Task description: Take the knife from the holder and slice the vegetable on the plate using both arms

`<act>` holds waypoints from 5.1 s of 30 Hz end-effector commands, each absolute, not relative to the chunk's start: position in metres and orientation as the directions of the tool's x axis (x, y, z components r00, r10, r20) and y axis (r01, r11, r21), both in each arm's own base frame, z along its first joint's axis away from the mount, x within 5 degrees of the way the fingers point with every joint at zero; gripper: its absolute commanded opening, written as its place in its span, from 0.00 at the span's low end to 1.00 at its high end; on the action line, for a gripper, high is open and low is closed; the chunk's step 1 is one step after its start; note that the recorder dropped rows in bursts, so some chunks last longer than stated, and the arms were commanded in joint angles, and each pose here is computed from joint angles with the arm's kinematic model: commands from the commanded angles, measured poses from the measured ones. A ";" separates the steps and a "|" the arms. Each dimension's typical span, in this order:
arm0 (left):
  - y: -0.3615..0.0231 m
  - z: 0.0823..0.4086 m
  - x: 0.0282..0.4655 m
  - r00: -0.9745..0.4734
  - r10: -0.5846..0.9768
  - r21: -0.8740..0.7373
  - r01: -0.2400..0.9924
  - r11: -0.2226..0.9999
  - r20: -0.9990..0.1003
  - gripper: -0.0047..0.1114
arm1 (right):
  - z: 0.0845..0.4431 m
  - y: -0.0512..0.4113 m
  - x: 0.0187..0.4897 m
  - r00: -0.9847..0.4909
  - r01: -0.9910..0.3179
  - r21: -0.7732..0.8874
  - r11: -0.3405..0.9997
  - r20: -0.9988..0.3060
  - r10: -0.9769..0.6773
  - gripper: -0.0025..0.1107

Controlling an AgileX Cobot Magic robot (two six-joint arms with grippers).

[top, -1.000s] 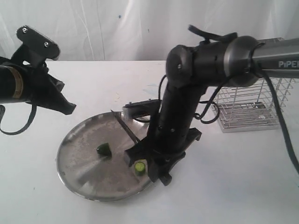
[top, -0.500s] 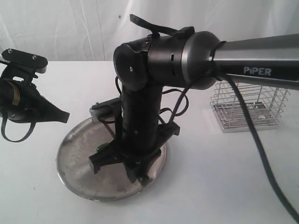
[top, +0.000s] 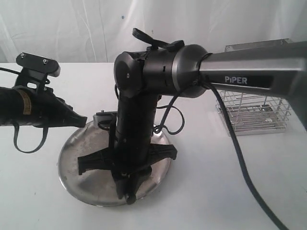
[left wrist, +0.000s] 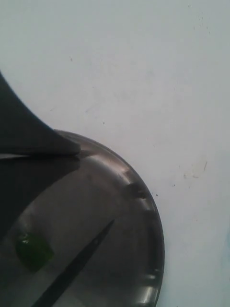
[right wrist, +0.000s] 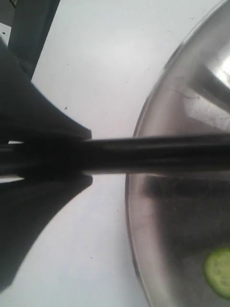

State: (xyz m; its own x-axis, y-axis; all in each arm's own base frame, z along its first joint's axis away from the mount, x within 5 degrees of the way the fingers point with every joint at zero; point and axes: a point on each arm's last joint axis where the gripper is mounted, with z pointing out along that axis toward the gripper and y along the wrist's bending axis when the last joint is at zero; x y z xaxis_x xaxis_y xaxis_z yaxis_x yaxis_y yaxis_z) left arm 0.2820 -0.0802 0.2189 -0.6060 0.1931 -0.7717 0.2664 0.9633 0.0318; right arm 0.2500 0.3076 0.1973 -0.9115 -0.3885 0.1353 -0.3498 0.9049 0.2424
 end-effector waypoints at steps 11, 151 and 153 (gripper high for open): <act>-0.083 0.206 0.289 -0.628 0.063 -0.094 0.214 0.972 -0.776 0.04 | 0.201 0.324 0.242 -0.946 -0.274 0.279 0.920 0.093 -0.309 0.02; -0.086 0.153 0.323 -0.599 0.050 -0.333 0.510 0.793 -0.799 0.04 | 0.183 0.322 0.226 -0.943 -0.271 0.225 0.936 0.134 -0.305 0.02; -0.085 0.153 0.323 -0.601 0.051 -0.330 0.506 0.797 -0.797 0.04 | 0.183 0.322 0.226 -0.943 -0.271 0.225 0.936 0.134 -0.305 0.02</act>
